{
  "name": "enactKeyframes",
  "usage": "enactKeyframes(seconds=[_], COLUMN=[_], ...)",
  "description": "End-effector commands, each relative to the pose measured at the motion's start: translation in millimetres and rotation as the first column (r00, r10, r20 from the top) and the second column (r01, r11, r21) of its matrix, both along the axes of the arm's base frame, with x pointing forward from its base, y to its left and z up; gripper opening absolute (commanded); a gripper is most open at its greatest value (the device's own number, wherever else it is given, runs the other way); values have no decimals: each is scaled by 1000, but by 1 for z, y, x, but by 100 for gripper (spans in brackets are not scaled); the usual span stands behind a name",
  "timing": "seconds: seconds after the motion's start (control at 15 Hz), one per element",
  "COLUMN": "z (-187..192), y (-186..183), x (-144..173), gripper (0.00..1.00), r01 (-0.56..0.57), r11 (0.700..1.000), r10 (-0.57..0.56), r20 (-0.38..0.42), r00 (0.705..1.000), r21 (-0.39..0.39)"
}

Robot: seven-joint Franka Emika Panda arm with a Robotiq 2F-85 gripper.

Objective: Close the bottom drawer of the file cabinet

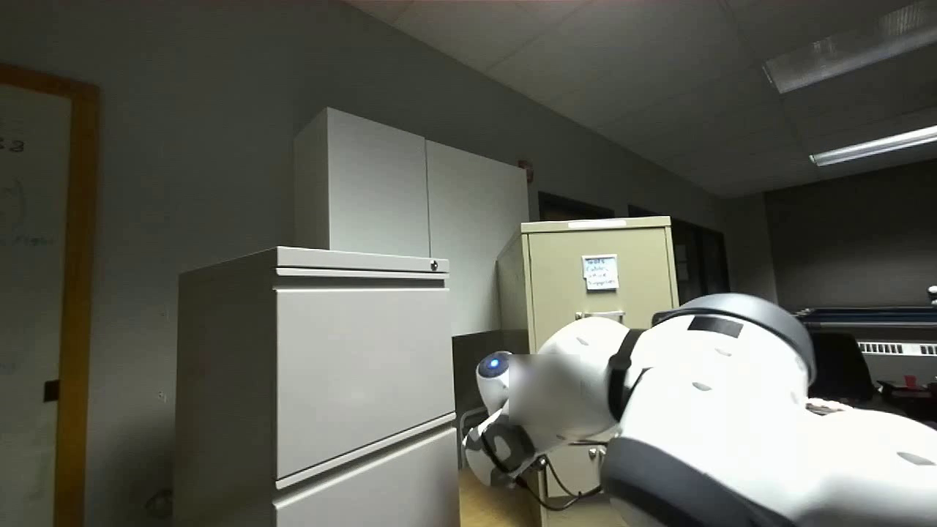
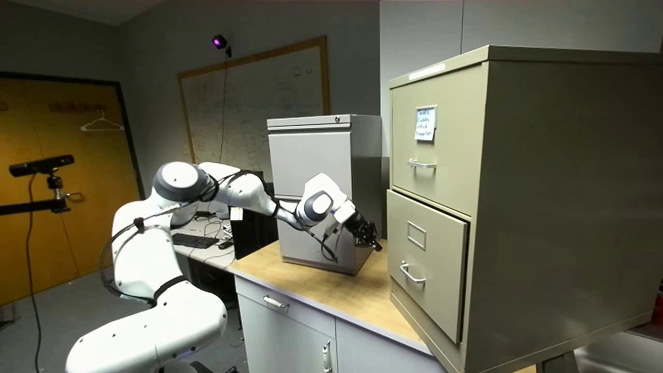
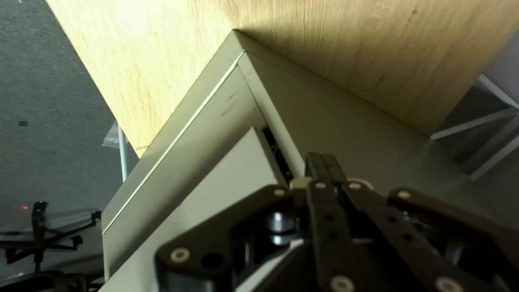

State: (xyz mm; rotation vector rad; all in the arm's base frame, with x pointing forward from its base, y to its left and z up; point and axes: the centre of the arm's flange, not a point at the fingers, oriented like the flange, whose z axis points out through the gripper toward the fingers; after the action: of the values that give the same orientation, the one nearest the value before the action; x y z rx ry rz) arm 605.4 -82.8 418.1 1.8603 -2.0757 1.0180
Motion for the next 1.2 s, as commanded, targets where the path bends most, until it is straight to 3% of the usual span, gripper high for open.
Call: enactKeyframes(seconds=[0.0, 0.27, 0.4, 0.73, 1.13], z=[53, 54, 47, 31, -13], y=[-3, -31, -53, -96, -88], x=[-53, -67, -64, -50, -9], gripper=[2, 4, 6, 4, 3], r01=[-119, -112, -42, 77, 184], r11=[983, 981, 993, 997, 982], r10=[120, 114, 40, -76, -160], r20=[7, -2, 24, 158, 317], r00=[993, 994, 999, 985, 935], r21=[138, 156, 108, -3, -47])
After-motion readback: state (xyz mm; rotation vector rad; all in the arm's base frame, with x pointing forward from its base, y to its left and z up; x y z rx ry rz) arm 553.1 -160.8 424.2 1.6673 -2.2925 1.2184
